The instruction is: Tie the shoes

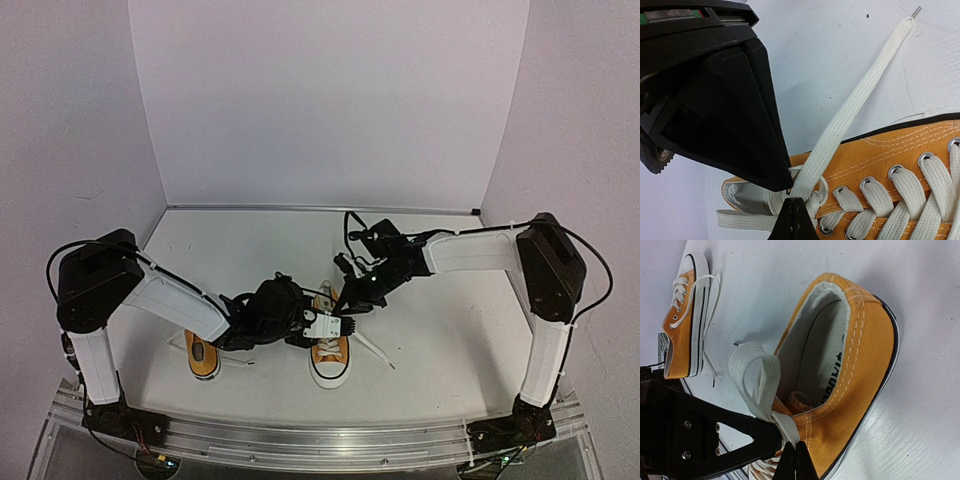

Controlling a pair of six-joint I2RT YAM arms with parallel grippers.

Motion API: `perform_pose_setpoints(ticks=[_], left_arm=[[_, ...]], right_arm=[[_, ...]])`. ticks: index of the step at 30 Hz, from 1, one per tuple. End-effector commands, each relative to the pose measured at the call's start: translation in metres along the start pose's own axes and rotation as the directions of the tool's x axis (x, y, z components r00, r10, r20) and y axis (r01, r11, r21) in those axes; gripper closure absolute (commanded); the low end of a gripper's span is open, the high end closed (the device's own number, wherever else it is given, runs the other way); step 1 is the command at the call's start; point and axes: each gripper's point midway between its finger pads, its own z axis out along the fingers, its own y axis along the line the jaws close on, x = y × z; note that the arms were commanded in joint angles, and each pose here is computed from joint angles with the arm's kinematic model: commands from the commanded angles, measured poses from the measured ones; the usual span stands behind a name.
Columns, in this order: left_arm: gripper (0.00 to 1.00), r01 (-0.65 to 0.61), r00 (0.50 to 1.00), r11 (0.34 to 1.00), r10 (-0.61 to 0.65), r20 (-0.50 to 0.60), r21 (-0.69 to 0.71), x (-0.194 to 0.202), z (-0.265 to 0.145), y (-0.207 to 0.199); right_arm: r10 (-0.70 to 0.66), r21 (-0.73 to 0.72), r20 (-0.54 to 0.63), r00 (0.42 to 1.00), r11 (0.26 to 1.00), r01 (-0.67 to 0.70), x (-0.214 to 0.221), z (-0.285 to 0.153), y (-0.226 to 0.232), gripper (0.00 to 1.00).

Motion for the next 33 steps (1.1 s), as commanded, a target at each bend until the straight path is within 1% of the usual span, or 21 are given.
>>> perform_pose_setpoints(ticks=[1, 7, 13, 18, 19, 23, 27, 29, 33], left_arm=[[1.0, -0.007, 1.0, 1.0, 0.007, 0.002, -0.02, -0.002, -0.007, 0.005], [1.0, -0.004, 1.0, 0.999, 0.004, -0.005, -0.034, 0.0, -0.006, 0.006], [1.0, -0.003, 1.0, 0.998, 0.002, -0.006, -0.057, 0.0, -0.006, 0.01], [1.0, -0.005, 1.0, 0.997, 0.003, -0.018, -0.082, 0.003, -0.004, 0.012], [1.0, -0.004, 1.0, 0.997, 0.003, -0.017, -0.083, 0.003, -0.004, 0.012], [1.0, -0.001, 1.0, 0.995, 0.0, -0.017, -0.095, 0.004, -0.005, 0.013], [1.0, -0.004, 1.0, 0.996, 0.002, -0.013, -0.093, 0.005, -0.007, 0.012], [1.0, -0.004, 1.0, 0.996, 0.003, -0.012, -0.091, 0.005, -0.007, 0.011], [1.0, -0.005, 1.0, 0.996, 0.004, -0.011, -0.092, 0.005, -0.008, 0.011]], right_arm=[[-0.048, -0.077, 0.067, 0.997, 0.996, 0.053, -0.014, -0.028, 0.031, 1.0], [-0.042, -0.119, 0.062, 0.997, 0.992, 0.049, -0.005, -0.03, 0.04, 1.0], [-0.021, -0.121, 0.026, 0.999, 0.992, 0.024, 0.008, -0.021, 0.035, 1.0], [-0.016, -0.163, 0.019, 1.0, 0.986, 0.019, 0.013, -0.018, 0.043, 1.0], [-0.018, -0.171, 0.021, 1.0, 0.985, 0.022, 0.013, -0.019, 0.045, 0.99], [-0.029, -0.182, 0.035, 0.999, 0.983, 0.035, 0.009, -0.025, 0.049, 0.86], [0.0, -0.167, 0.086, 0.996, 0.986, 0.014, -0.004, -0.044, 0.034, 0.72], [0.014, -0.148, 0.122, 0.992, 0.989, 0.005, -0.012, -0.054, 0.026, 0.69], [0.049, -0.077, 0.163, 0.985, 0.996, -0.037, -0.022, -0.059, 0.001, 0.71]])
